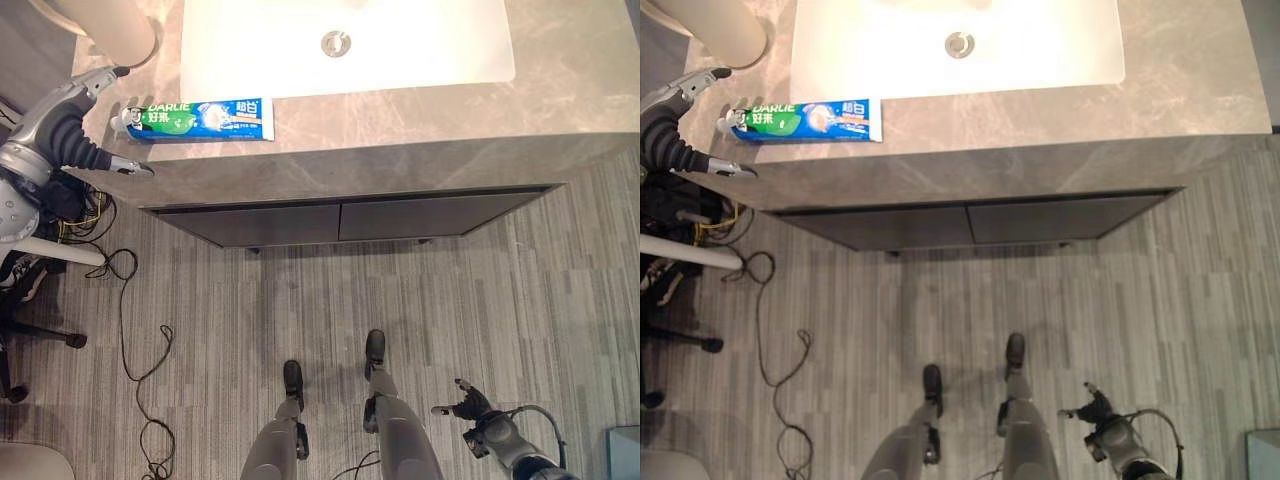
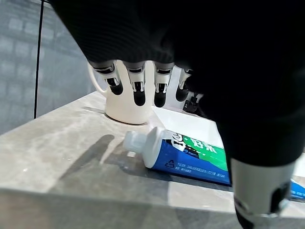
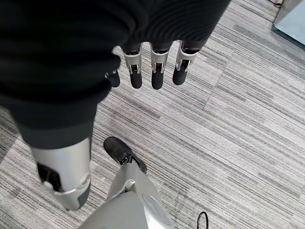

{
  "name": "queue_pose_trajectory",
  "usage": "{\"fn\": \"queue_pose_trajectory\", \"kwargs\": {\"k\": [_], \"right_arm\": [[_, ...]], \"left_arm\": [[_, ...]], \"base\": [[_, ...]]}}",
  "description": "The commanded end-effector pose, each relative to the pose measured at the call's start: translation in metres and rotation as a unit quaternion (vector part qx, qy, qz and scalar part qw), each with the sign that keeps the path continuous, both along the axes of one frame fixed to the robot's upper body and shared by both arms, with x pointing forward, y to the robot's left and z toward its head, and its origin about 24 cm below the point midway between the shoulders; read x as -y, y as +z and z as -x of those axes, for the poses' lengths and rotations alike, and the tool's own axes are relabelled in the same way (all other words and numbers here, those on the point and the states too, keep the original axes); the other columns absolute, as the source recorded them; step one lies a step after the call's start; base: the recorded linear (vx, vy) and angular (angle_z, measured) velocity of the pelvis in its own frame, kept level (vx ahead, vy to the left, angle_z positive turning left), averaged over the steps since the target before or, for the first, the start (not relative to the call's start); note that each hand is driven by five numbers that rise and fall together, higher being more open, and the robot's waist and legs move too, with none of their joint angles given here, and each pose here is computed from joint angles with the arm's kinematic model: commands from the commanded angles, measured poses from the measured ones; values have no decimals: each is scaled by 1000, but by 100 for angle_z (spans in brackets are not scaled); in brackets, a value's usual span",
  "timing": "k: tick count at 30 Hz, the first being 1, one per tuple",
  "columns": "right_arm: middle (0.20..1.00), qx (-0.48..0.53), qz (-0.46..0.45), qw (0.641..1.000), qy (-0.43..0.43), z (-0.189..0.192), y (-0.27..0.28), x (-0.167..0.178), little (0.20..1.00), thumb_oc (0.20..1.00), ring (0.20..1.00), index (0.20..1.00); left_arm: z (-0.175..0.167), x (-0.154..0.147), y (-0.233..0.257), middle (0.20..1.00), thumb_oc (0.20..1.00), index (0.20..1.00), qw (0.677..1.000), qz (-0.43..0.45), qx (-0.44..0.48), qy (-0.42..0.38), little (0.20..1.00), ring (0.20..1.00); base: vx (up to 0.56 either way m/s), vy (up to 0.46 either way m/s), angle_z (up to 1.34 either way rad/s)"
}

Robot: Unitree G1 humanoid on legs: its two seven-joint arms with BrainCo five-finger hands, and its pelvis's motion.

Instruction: Put brush and paste in cup on sink, flatten towel.

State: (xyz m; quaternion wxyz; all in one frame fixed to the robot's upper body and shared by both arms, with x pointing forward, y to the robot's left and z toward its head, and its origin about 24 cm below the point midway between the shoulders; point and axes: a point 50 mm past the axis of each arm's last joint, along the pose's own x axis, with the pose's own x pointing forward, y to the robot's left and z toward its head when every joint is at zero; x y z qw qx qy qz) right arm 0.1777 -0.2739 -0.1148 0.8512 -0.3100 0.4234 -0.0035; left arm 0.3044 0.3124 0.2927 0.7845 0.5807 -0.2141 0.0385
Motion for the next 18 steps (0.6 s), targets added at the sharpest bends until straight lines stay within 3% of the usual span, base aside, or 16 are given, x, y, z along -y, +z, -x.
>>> {"fn": "queue_pose_trajectory", "kwargs": {"k": [1, 18], "right_arm": [[1000, -25, 9, 1000, -5, 19, -8, 3, 1000, 1000, 1000, 1000], [1000, -20, 19, 999, -26, 20, -5, 12, 1000, 1000, 1000, 1000]], "left_arm": [[5, -8, 26, 1000, 1000, 1000, 998, 16, 66, 19, 1000, 1000], [2, -8, 6, 1000, 1000, 1000, 998, 41, 36, 11, 1000, 1000]], "base": [[0, 0, 0], [1, 0, 0]]}}
